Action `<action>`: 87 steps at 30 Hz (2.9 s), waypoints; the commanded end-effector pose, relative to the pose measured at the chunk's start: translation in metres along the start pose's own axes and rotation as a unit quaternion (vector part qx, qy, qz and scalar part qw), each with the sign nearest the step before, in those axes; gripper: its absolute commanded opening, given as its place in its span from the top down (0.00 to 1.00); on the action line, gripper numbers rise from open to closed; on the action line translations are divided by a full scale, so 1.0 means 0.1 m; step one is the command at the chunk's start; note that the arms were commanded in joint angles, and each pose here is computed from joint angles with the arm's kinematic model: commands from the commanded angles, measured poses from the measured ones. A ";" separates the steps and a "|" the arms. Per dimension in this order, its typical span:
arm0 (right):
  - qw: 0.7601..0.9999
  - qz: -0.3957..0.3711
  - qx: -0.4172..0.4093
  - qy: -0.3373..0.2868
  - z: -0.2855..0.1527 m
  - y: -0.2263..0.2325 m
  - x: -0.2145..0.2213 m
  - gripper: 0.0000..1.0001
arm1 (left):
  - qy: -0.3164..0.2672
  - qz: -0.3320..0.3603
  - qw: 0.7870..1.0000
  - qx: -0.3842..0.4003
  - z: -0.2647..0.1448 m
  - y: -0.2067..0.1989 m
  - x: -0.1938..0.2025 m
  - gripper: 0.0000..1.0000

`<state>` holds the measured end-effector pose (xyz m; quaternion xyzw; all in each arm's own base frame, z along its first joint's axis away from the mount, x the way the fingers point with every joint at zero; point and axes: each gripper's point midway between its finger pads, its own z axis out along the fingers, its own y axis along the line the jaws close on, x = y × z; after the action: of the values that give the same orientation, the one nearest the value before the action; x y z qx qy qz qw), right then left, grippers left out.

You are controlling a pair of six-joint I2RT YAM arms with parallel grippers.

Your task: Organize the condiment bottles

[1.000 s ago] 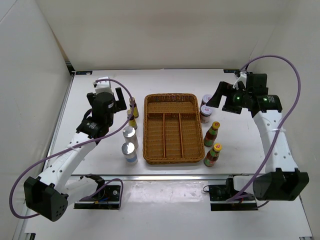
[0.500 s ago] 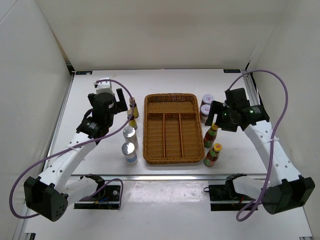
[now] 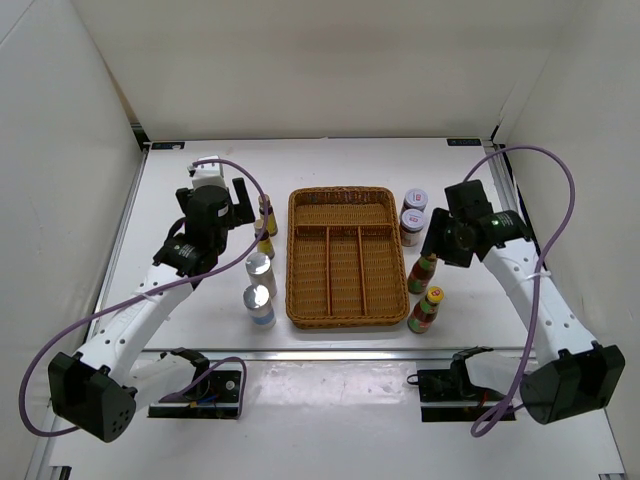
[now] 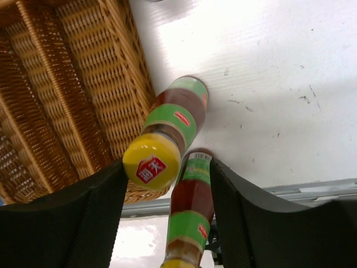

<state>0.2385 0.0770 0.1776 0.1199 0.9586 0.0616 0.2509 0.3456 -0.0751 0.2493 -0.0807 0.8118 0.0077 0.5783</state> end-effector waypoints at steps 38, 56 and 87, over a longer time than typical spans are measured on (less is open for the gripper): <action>0.983 -0.157 -0.061 -0.068 0.12 1.33 -0.70 1.00 | -0.005 -0.005 1.000 -0.017 0.02 0.04 -0.05 0.00; 0.985 -0.124 -0.021 -0.119 -0.48 0.91 -0.75 0.00 | 0.003 0.000 1.000 -0.019 0.03 0.04 0.00 0.00; 0.997 0.050 0.034 0.049 -0.40 -0.10 0.86 0.38 | 0.007 0.000 1.000 -0.006 0.05 -0.02 -0.01 0.00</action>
<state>0.1449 0.0803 0.1715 0.1582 0.9671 0.0241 0.1979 0.3490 -0.0738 0.2364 -0.0802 0.8215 0.0232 0.5640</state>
